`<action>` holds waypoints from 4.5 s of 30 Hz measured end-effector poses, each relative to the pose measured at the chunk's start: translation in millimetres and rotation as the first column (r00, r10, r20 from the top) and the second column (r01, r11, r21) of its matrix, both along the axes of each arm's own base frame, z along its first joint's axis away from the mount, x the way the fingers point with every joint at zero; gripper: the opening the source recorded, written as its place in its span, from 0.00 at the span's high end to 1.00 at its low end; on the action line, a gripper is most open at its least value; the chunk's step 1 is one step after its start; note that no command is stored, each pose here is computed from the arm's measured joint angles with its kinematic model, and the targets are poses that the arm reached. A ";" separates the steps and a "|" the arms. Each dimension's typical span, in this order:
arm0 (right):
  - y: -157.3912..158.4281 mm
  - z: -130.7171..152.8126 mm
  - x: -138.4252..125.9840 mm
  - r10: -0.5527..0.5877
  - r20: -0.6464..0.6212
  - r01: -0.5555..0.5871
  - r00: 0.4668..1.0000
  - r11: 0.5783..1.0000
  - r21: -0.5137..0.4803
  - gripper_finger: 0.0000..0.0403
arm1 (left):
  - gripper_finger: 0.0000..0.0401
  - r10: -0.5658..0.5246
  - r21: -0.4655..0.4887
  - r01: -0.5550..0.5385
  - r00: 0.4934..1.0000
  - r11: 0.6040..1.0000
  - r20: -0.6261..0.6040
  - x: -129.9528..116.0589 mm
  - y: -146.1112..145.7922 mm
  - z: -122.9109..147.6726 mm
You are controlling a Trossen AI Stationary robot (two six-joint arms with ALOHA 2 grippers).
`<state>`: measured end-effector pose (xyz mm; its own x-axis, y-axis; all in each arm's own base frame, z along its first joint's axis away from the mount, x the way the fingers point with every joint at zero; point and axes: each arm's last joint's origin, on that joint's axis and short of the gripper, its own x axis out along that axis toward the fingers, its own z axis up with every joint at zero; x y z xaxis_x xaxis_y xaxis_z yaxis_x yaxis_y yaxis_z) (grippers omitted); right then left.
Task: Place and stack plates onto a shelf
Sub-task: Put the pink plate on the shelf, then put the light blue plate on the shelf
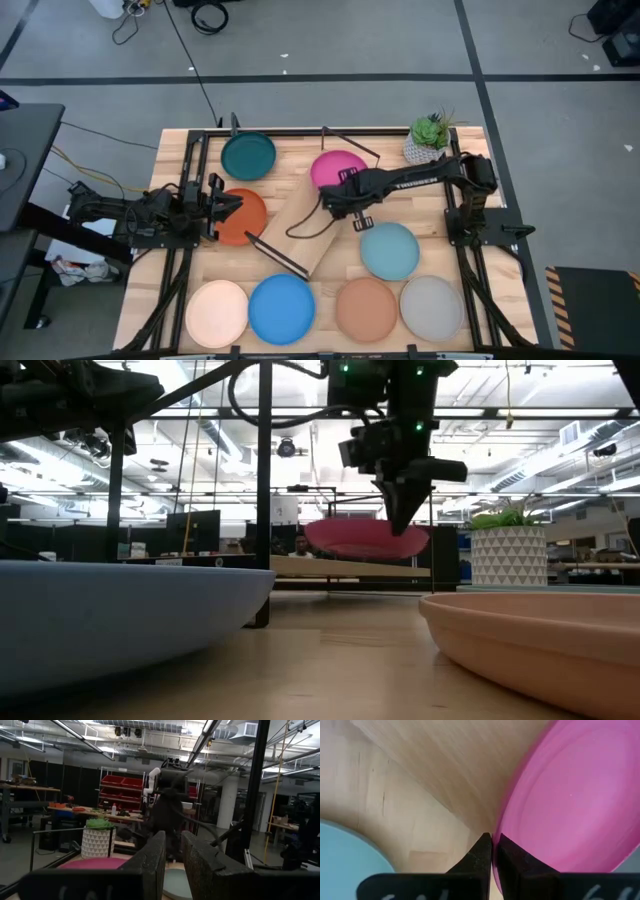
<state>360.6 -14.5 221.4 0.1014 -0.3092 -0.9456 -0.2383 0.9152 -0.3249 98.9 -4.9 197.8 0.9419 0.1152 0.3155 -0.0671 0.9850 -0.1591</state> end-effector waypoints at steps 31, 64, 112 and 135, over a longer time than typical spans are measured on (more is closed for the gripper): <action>23.1 27.9 -9.9 -0.077 0.131 0.066 0.988 0.994 0.083 0.69 | 0.83 0.001 0.001 -0.001 1.000 1.000 0.000 0.0 0.0 0.1; 38.5 -58.8 -63.8 -0.053 -0.106 0.069 0.993 0.986 0.151 0.69 | 0.83 0.000 0.001 0.000 1.000 1.000 0.007 -0.2 0.0 0.7; -13.2 78.6 14.7 -0.368 0.259 0.298 0.893 0.915 0.274 0.97 | 0.83 0.000 -0.001 0.000 1.000 1.000 0.004 -0.2 0.0 0.5; -39.6 22.5 98.1 -0.221 0.226 0.123 0.949 0.917 0.379 0.93 | 0.83 0.000 0.001 0.000 1.000 1.000 0.003 -0.1 0.0 0.3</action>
